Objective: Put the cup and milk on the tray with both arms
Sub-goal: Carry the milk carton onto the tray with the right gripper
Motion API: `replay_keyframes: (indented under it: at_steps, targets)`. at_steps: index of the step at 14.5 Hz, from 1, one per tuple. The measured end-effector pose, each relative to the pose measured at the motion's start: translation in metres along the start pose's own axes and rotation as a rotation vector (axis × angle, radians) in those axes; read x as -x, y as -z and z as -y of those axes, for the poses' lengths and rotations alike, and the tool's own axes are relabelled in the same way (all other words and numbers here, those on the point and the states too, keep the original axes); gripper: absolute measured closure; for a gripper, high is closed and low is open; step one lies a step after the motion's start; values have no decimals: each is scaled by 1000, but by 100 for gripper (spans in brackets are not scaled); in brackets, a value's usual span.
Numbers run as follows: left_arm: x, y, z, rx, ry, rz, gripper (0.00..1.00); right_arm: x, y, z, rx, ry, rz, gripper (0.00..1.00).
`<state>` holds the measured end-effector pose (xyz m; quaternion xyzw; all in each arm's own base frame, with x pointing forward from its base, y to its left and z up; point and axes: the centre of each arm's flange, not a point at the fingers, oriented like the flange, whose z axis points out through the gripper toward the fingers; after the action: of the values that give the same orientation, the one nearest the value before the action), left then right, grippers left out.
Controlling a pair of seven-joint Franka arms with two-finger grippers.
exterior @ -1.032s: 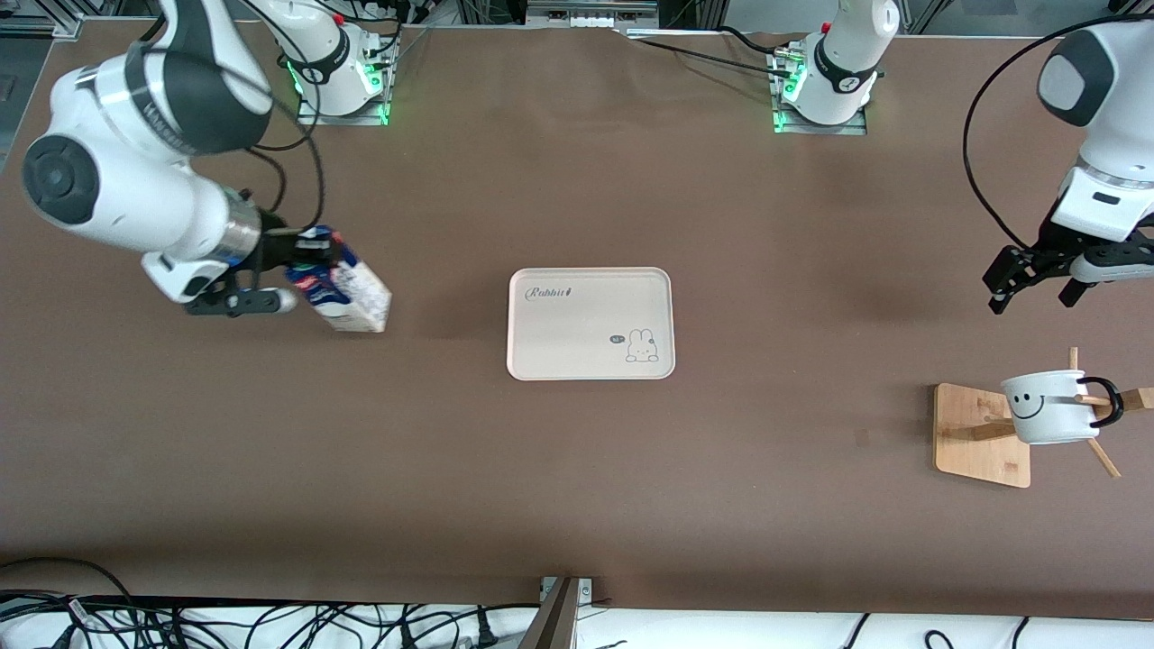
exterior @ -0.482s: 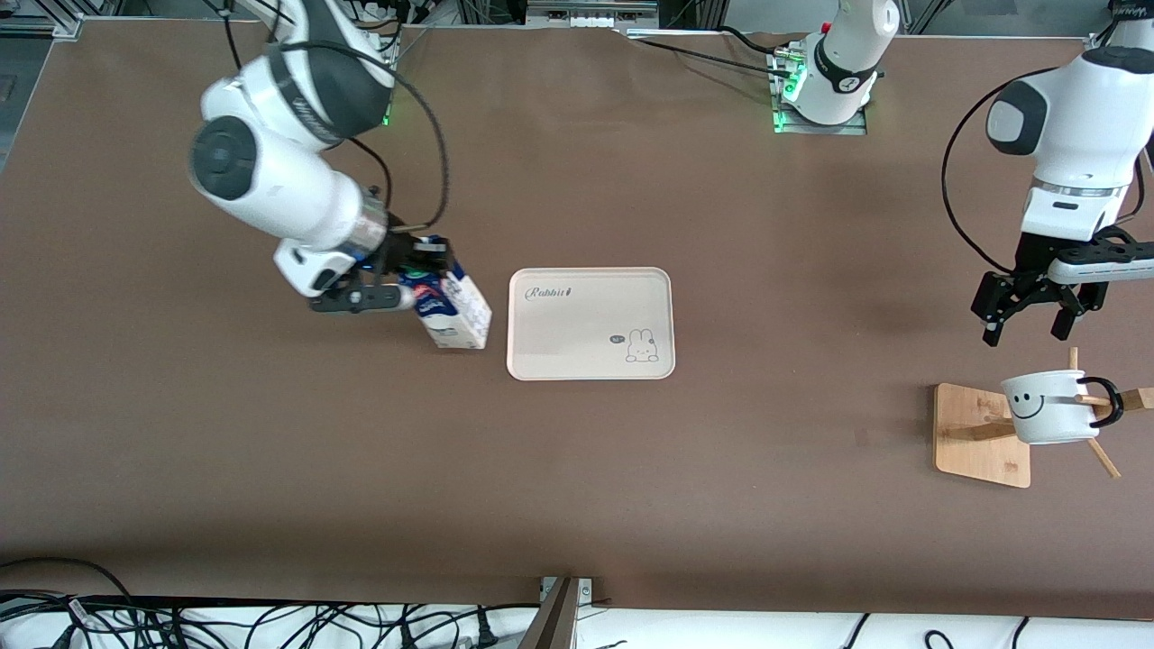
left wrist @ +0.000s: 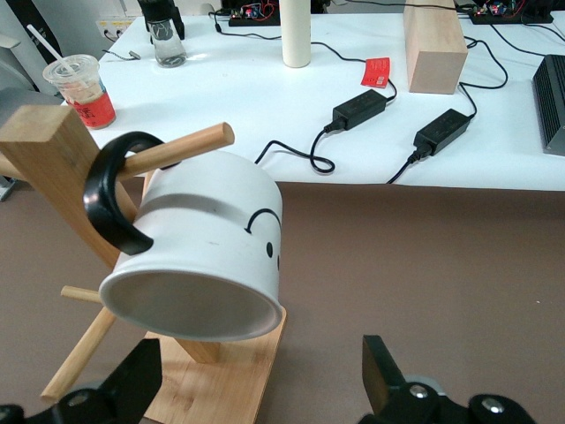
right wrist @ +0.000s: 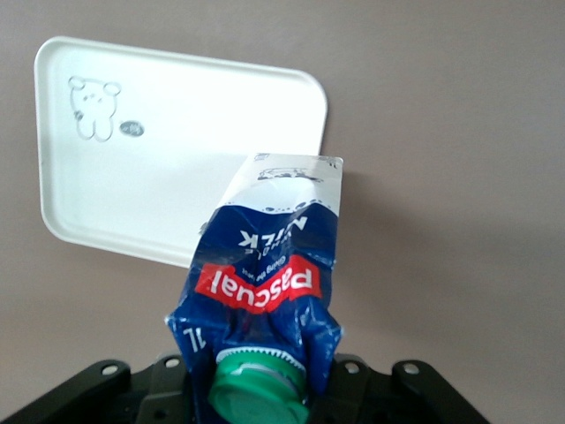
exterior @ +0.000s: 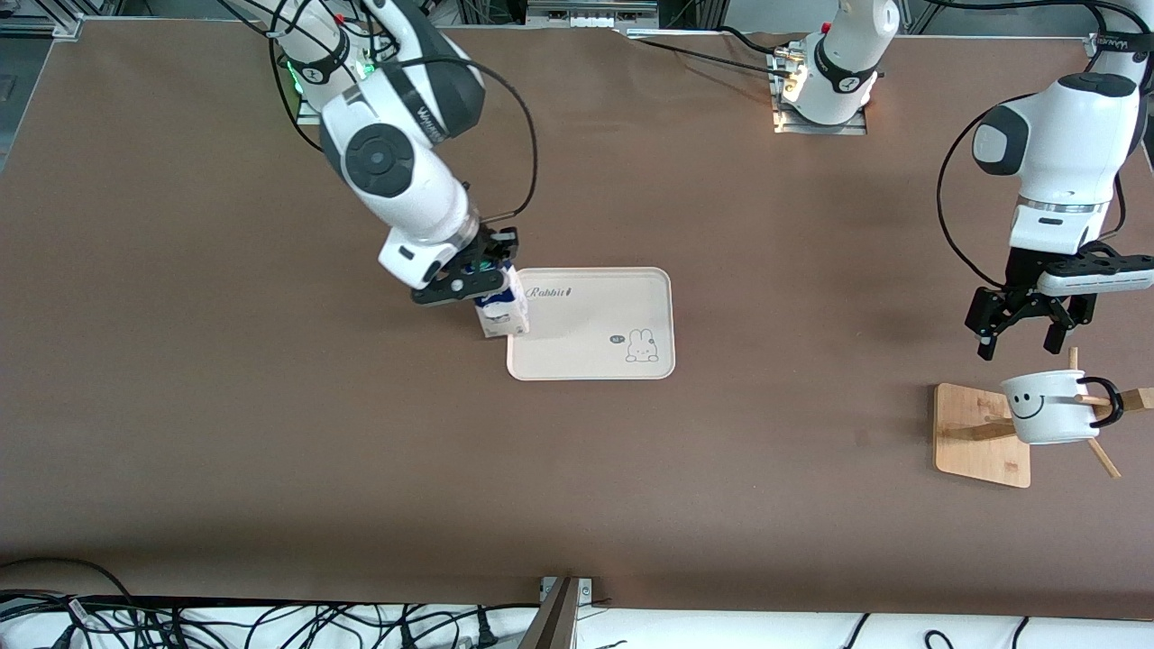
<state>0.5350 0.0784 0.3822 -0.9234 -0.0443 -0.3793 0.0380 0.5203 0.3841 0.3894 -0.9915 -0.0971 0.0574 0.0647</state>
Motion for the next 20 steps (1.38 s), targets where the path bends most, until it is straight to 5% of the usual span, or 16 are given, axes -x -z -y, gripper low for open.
replay_keyframes:
  at_steps: [5, 9, 16, 19, 20]
  targets:
    - [-2, -18, -1, 2, -1, 7, 0, 18, 0, 51, 1, 84, 9, 63]
    - [-25, -29, -3, 6, -6, -27, 0, 1, -1, 47, 19, 70, 80, 64]
    - [-32, -44, -10, 14, -13, -31, 0, -29, -39, 38, 1, -11, 93, 64]
    - [-32, -47, -10, 14, -13, -29, 8, -34, -47, 42, -4, -35, 98, 64]
    - [-31, -49, -10, 14, -13, -26, 17, -35, -50, 42, -4, -38, 102, 64]
